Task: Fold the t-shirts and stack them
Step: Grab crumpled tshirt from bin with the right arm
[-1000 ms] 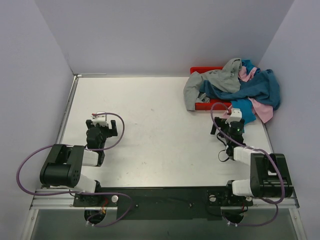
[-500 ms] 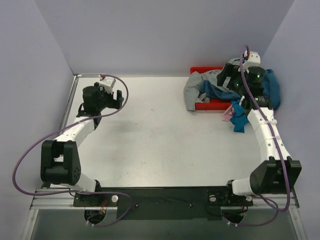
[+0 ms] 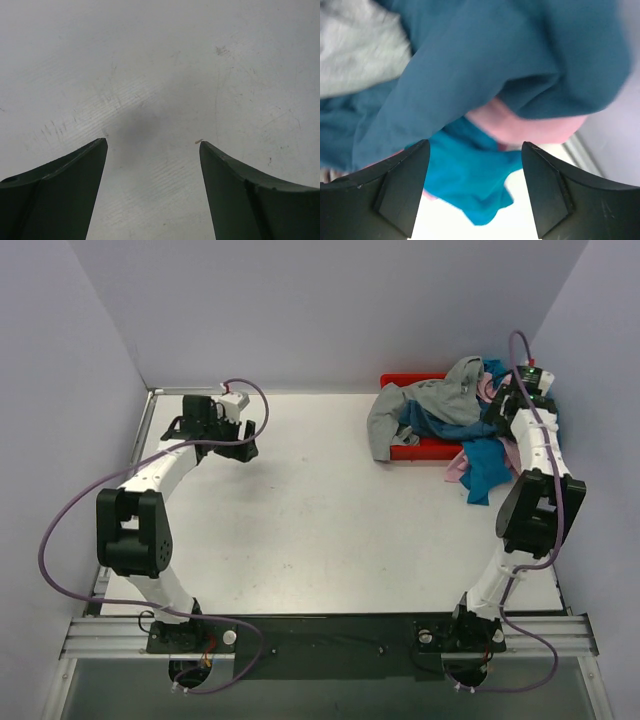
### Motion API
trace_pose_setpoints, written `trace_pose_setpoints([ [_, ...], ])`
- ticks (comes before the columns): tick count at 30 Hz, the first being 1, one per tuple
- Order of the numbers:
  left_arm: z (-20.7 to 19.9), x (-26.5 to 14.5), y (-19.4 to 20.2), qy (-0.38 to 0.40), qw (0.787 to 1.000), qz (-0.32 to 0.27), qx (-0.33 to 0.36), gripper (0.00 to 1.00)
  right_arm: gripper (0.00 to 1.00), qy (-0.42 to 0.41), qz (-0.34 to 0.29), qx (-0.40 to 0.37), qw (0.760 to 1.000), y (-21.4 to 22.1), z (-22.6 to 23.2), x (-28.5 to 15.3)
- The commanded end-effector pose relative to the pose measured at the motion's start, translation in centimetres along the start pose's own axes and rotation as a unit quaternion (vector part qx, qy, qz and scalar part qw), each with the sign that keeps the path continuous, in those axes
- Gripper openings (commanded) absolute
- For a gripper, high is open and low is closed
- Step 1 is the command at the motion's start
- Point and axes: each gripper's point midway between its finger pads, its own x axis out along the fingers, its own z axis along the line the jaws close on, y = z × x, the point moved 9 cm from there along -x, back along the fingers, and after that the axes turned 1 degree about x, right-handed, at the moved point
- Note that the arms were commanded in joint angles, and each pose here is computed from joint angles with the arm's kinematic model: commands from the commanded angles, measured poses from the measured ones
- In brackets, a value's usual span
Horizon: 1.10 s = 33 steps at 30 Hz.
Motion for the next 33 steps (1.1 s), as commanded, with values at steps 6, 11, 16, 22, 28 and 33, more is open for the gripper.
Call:
trace_pose_setpoints([
  [6,-0.2,-0.3,-1.0,0.026,0.999,0.017,0.022,0.82,0.62,0.045,-0.016,0.064,0.997,-4.2,-2.4,4.5],
  [11,-0.3,-0.4,-1.4,0.034,0.999,0.023,0.025,0.80,0.38,0.062,-0.009,0.081,0.995,-5.0,-2.3,6.3],
  [16,-0.8,-0.5,-1.4,0.064,0.997,0.026,0.030,0.78,0.00,0.067,-0.024,0.070,0.995,-5.7,-2.6,4.7],
  [22,-1.0,-0.9,-1.9,0.073,0.997,0.017,0.035,0.77,0.00,0.057,-0.120,0.007,0.991,-9.1,-0.7,-3.8],
  [28,-0.5,-2.4,-2.7,0.075,0.997,-0.004,0.016,0.77,0.00,-0.010,-0.259,-0.042,0.965,-9.7,3.9,-18.1],
  [33,1.2,-4.6,-3.6,0.053,0.998,-0.038,-0.002,0.77,0.00,-0.186,-0.388,-0.100,0.897,-7.3,8.4,-29.1],
])
